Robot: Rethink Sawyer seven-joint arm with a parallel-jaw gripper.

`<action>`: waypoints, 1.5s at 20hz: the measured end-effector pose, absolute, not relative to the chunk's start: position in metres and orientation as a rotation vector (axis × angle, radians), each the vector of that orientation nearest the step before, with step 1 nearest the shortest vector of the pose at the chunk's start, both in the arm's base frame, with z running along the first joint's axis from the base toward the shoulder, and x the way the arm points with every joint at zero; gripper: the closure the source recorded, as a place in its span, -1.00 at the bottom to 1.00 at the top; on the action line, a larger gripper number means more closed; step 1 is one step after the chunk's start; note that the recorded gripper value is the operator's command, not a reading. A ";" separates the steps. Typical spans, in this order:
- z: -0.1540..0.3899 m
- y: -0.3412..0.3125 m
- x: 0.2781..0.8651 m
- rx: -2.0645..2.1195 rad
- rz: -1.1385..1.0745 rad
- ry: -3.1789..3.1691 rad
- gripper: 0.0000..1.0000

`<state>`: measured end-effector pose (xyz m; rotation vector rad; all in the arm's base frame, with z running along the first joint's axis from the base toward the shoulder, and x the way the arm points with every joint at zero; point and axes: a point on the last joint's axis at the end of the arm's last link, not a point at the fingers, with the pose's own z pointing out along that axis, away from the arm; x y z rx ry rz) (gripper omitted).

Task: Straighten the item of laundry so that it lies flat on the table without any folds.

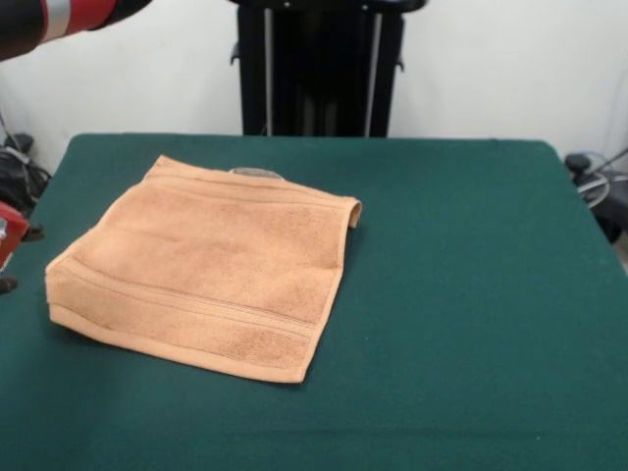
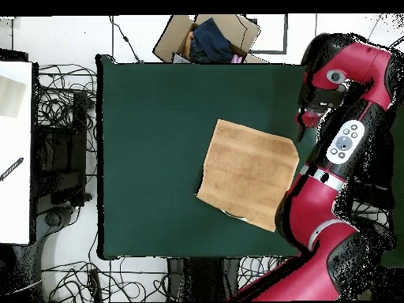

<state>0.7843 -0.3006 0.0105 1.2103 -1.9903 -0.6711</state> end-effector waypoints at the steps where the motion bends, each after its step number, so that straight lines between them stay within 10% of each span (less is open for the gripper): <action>1: 0.013 -0.300 0.785 1.206 -0.668 -1.996 -1.00; 30: 0.122 -0.201 0.757 0.904 -0.630 -2.142 -1.00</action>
